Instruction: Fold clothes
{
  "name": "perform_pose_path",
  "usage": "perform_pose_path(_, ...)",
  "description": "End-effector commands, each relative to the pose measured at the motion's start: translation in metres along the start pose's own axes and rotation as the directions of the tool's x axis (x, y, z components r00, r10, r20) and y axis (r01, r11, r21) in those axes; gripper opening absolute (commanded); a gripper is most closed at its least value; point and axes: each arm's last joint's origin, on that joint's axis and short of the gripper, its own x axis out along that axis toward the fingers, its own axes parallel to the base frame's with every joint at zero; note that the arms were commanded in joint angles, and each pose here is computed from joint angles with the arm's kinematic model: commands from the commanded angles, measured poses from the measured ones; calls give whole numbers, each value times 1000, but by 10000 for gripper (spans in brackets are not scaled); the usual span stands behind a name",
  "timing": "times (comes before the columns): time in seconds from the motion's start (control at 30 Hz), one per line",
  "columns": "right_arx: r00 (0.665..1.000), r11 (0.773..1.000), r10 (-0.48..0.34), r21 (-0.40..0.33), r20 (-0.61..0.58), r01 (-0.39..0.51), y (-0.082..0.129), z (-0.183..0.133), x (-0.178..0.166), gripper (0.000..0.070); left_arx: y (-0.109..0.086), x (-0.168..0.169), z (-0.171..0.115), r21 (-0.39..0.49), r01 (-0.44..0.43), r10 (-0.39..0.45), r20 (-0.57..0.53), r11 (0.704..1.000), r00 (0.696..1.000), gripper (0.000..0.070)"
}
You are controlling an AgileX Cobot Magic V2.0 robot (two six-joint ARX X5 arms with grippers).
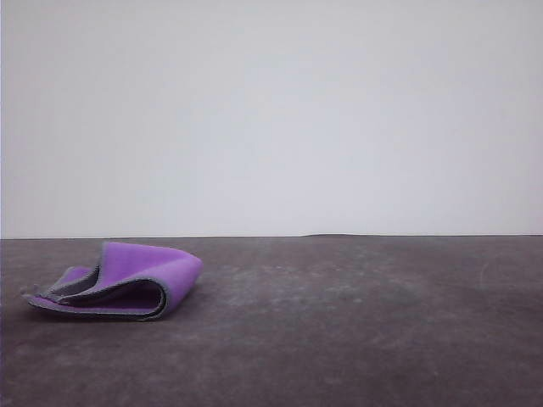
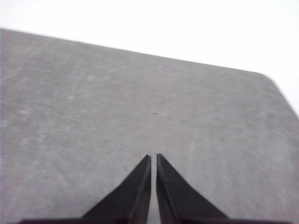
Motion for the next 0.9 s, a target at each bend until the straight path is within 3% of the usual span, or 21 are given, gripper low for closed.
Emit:
perform_pose_path(0.0, 999, 999, -29, 16, 28, 28, 0, -14, -6, 15, 0, 2, -7, -4, 0, 0, -28, 1000, 1000, 16)
perform_pose_path(0.37, 995, 997, -75, 40, 70, 73, 5, -77, -13, 15, 1, 2, -7, -4, 0, 0, -28, 1000, 1000, 16)
perform_pose_path(0.87, 996, 995, -77, 62, 48, 73, 7, -102, -10, 15, 0, 2, -7, -4, 0, 0, -29, 1000, 1000, 16)
